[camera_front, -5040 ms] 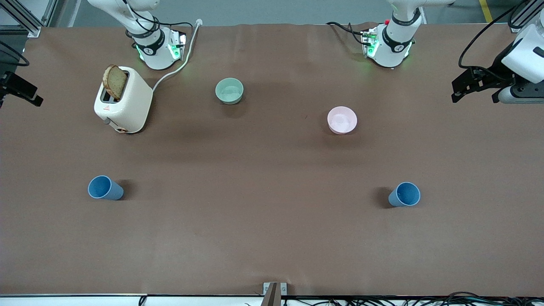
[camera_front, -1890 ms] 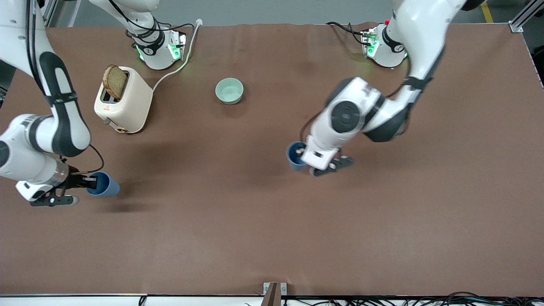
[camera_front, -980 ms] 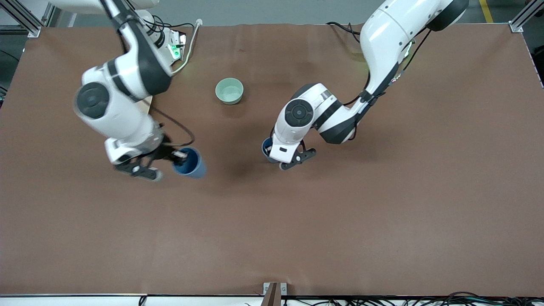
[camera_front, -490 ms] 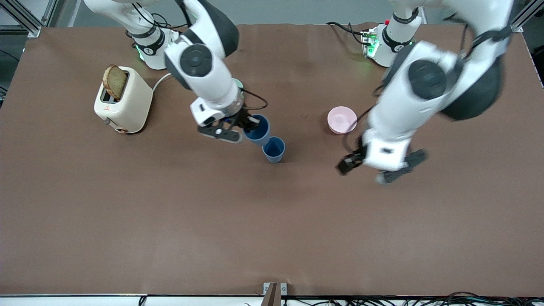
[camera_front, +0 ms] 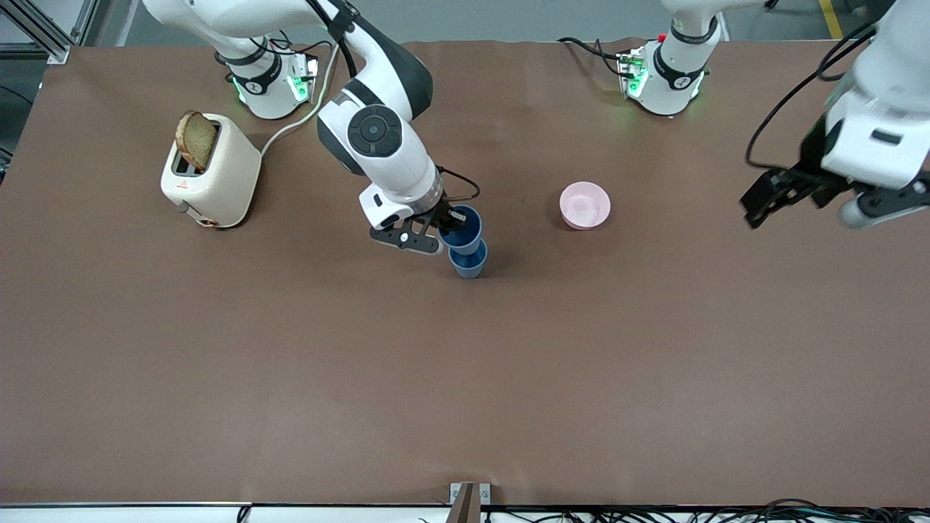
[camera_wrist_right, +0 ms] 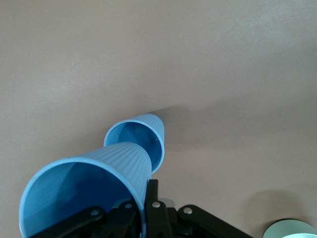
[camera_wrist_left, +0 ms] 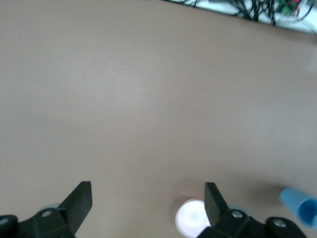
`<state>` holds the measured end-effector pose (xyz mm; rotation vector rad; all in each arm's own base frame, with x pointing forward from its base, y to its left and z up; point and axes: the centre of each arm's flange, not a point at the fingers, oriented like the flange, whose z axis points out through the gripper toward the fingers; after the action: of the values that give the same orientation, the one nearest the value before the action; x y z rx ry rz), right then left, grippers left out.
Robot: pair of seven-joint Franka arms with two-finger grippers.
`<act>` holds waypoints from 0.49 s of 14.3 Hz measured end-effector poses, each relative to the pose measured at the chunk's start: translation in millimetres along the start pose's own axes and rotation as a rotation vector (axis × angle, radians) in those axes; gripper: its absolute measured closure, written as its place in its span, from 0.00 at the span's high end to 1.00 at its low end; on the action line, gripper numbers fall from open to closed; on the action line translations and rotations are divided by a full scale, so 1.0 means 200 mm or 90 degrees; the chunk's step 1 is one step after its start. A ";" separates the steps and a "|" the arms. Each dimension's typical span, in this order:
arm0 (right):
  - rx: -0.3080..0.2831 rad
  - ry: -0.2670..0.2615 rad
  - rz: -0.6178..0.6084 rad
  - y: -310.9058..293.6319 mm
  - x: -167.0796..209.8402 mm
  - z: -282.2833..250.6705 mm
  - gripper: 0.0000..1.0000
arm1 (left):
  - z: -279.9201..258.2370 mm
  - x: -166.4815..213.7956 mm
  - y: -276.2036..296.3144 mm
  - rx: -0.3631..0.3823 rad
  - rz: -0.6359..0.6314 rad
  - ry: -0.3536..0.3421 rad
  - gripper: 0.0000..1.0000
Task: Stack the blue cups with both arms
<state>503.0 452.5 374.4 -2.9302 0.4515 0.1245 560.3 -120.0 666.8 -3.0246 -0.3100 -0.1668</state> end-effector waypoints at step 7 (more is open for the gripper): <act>0.009 -0.007 -0.009 -0.04 -0.03 0.11 0.04 | -0.07 -0.04 -0.38 -0.023 0.131 -0.047 1.00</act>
<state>498.2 466.3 354.5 -2.9169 0.4276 0.1337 536.3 -48.6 685.4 -3.0775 0.0012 -0.0442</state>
